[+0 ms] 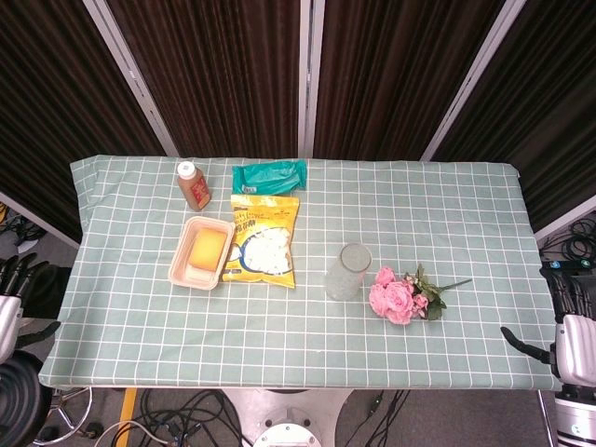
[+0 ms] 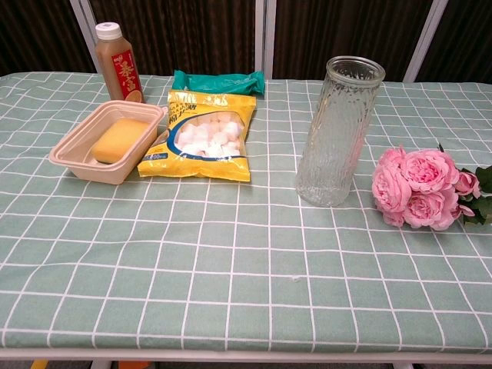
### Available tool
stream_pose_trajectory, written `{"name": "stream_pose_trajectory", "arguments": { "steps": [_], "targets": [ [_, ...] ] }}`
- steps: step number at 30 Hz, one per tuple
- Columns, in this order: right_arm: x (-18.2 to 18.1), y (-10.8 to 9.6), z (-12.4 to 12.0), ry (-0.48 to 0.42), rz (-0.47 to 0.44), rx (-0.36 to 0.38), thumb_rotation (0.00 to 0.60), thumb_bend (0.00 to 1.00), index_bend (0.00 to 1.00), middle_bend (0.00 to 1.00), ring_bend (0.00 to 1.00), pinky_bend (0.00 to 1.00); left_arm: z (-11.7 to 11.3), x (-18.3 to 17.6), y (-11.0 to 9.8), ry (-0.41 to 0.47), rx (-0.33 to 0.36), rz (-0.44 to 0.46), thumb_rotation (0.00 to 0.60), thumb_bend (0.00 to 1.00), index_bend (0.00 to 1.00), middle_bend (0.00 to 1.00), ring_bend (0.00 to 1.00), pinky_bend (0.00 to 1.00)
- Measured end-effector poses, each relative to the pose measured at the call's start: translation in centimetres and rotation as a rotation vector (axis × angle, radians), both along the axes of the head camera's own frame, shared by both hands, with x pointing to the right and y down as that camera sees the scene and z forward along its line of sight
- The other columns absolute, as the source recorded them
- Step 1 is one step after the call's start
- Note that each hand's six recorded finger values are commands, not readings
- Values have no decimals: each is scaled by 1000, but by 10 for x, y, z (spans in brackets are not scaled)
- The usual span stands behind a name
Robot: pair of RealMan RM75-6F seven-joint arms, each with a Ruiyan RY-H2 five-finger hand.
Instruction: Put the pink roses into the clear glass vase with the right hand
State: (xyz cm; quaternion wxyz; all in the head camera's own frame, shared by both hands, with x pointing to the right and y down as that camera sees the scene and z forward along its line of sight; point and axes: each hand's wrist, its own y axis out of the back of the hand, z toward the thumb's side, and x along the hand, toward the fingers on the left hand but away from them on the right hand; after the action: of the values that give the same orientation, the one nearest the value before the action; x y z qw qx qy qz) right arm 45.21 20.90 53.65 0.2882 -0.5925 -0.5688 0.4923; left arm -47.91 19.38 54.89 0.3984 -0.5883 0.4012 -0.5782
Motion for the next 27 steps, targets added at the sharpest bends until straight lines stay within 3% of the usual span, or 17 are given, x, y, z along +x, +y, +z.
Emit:
{"name": "stream_pose_trajectory", "arguments": {
  "steps": [15, 21, 27],
  "targets": [
    [10, -4, 17, 74, -19, -84, 600, 22, 42, 113, 0, 0, 7, 8, 4, 26, -27, 22, 600, 81, 133, 54, 0, 106],
    [2, -11, 48, 102, -107, -223, 600, 0, 0, 32, 0, 0, 6, 9, 4, 25, -27, 25, 600, 80, 133, 54, 0, 106],
    [-27, -25, 84, 177, -257, -357, 600, 0, 0, 0, 0, 0, 6, 8, 4, 28, -33, 19, 600, 80, 133, 54, 0, 106]
  ]
}}
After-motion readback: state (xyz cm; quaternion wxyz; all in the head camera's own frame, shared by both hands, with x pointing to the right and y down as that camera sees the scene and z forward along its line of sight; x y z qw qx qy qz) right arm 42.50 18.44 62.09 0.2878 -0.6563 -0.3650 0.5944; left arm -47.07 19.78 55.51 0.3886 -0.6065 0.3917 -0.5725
